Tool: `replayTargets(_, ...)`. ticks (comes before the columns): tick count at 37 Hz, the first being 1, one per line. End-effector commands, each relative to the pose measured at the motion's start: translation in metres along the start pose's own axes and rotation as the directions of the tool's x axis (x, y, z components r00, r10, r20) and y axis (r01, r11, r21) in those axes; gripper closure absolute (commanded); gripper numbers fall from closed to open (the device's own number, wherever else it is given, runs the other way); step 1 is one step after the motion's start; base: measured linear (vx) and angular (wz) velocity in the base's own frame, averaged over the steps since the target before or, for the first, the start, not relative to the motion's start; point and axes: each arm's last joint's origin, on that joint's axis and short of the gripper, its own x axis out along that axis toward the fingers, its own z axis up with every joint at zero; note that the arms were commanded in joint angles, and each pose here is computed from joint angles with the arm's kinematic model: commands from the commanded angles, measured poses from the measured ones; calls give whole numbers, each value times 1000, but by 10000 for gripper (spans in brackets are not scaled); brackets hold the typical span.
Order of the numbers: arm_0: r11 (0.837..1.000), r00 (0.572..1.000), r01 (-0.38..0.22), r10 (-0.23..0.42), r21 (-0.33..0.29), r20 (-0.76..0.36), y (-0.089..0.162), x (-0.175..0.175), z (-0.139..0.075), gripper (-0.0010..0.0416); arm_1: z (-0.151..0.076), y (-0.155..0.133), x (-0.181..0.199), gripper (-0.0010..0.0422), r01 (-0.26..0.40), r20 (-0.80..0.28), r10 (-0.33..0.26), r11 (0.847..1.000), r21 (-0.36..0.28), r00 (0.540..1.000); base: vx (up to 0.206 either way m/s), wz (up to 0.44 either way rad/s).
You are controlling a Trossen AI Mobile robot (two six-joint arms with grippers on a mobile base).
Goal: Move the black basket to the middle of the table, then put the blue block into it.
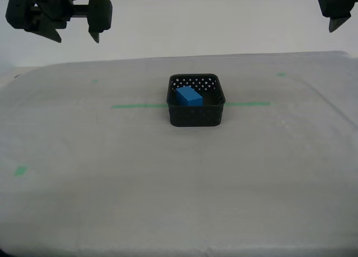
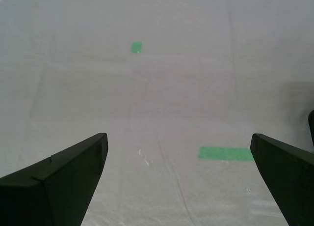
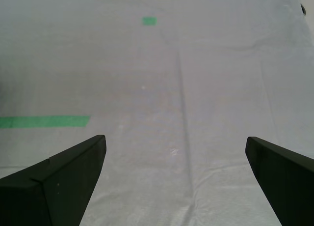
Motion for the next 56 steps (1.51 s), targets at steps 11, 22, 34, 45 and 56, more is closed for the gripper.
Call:
replayTargets(11,1000,1000,2,-2,-1,1,0,0,0,7,0,0,0,12,-3,2,3,1000,0,1000,0,0)
replayTargets(22,1000,1000,2,-2,-1,1,0,0,0,7,0,0,0,12,-3,2,3,1000,0,1000,0,0)
replayTargets(34,1000,1000,2,-2,-1,1,0,0,0,7,0,0,0,12,-3,2,3,1000,1,1000,0,0)
replayTargets(45,1000,1000,2,-2,0,1,0,0,0,7,0,0,0,12,-3,2,3,1000,0,1000,0,0)
replayTargets(56,1000,1000,2,-2,-1,1,0,0,0,7,0,0,0,12,-3,2,3,1000,0,1000,0,0)
